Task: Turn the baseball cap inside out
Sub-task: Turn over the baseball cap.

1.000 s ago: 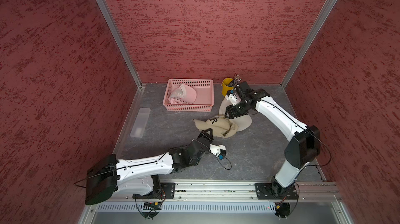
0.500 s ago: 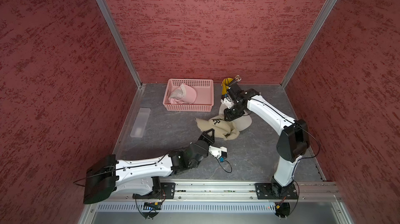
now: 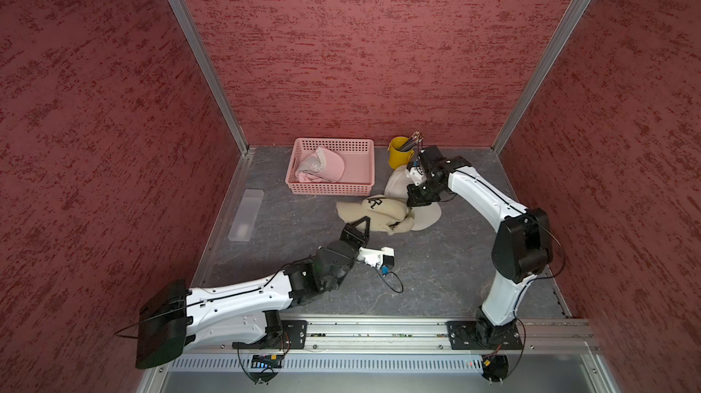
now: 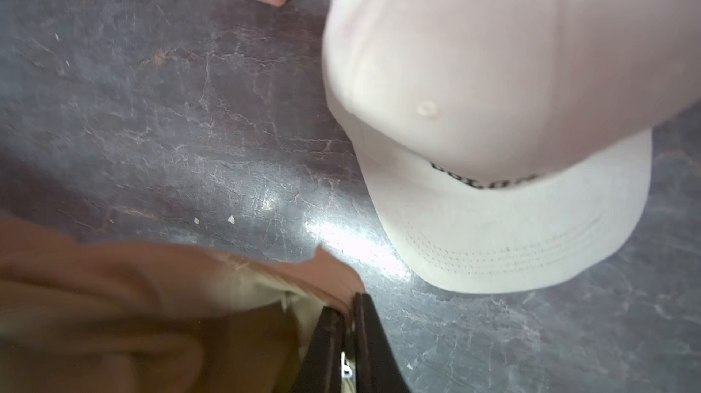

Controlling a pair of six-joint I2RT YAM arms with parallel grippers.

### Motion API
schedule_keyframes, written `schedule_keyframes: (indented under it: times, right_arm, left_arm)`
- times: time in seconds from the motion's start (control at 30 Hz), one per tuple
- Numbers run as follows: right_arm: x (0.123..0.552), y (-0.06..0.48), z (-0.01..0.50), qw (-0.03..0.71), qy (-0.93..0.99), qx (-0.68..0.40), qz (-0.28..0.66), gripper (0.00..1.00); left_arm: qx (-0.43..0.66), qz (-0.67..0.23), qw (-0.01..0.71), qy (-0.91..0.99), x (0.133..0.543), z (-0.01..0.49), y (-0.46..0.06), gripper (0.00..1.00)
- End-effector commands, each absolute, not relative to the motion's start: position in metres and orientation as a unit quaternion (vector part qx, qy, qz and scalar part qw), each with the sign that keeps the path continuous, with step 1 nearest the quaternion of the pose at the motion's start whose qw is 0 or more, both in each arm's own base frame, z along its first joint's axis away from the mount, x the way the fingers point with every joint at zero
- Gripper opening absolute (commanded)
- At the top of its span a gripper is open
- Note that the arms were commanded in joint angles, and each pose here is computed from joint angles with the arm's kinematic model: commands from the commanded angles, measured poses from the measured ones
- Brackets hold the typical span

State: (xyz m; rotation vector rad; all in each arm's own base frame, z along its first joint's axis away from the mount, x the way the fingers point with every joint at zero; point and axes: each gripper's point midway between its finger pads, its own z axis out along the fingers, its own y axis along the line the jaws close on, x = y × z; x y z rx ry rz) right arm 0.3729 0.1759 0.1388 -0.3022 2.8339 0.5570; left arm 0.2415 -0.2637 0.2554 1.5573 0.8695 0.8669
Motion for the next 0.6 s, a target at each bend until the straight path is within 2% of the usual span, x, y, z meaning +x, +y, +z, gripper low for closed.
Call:
schedule_keyframes:
  times: [0.0, 0.13, 0.4, 0.57]
  right_arm:
    - [0.38, 0.171, 0.166, 0.167, 0.952, -0.049, 0.25, 0.08]
    - [0.378, 0.182, 0.183, 0.19, 0.928, -0.012, 0.319, 0.12]
    - [0.376, 0.22, 0.267, 0.267, 0.818, 0.016, 0.509, 0.25]
    - [0.367, 0.22, 0.319, 0.316, 0.79, -0.015, 0.525, 0.31]
  left_arm:
    - [0.578, 0.347, 0.586, 0.449, 0.262, 0.306, -0.229, 0.0]
    - [0.529, 0.3, 0.602, 0.517, 0.281, 0.324, -0.208, 0.0]
    - [0.511, 0.169, 0.533, 0.653, 0.288, 0.313, -0.222, 0.0]
    - [0.505, 0.165, 0.495, 0.687, 0.296, 0.29, -0.226, 0.0]
